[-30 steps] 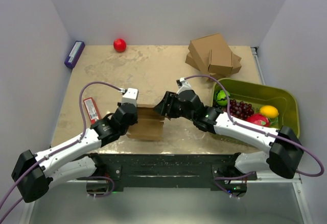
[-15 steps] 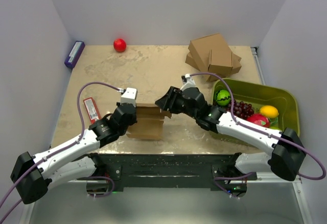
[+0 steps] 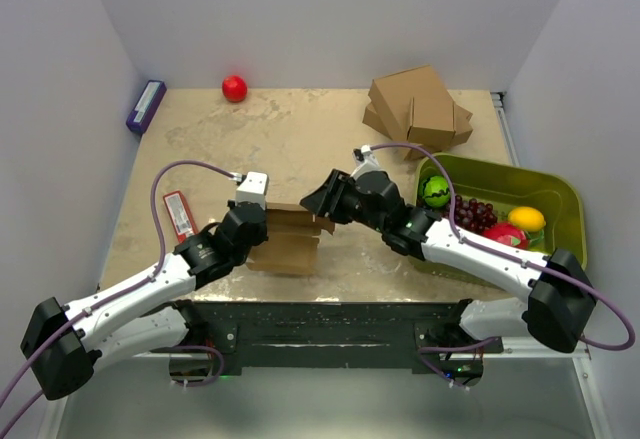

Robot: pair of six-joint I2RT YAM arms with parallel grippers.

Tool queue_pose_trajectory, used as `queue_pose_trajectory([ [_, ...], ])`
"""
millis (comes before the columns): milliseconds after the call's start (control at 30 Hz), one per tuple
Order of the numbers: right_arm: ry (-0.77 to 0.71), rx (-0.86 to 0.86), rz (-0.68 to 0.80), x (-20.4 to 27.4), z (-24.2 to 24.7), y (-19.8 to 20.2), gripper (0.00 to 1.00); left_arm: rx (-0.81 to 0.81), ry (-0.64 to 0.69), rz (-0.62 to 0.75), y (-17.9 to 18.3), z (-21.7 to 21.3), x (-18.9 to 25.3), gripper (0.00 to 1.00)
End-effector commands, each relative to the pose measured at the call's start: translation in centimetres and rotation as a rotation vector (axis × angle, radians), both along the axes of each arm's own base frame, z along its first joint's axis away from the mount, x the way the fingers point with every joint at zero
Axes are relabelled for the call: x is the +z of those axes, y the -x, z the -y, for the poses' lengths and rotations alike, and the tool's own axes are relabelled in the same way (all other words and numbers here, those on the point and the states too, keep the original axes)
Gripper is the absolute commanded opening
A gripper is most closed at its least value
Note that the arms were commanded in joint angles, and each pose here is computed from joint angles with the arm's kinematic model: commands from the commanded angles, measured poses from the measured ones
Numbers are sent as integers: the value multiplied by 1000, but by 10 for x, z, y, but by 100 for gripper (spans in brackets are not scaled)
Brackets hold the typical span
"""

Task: Fold the paper box

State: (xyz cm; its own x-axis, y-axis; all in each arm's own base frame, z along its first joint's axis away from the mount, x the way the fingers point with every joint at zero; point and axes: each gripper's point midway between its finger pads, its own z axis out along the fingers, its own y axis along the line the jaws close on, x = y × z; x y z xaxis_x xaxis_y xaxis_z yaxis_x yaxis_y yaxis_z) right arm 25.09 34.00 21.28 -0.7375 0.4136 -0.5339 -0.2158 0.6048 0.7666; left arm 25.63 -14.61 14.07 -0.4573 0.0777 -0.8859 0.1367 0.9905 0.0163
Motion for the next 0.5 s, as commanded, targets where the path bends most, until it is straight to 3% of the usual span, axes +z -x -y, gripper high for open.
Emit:
queue_pose_trajectory([
  [0, -14, -4, -20, -2, 2, 4, 53, 34, 28, 47, -7, -1, 12, 0],
  [467, -73, -23, -13, 6, -5, -3, 53, 18, 34, 53, -6, 1, 14, 0],
])
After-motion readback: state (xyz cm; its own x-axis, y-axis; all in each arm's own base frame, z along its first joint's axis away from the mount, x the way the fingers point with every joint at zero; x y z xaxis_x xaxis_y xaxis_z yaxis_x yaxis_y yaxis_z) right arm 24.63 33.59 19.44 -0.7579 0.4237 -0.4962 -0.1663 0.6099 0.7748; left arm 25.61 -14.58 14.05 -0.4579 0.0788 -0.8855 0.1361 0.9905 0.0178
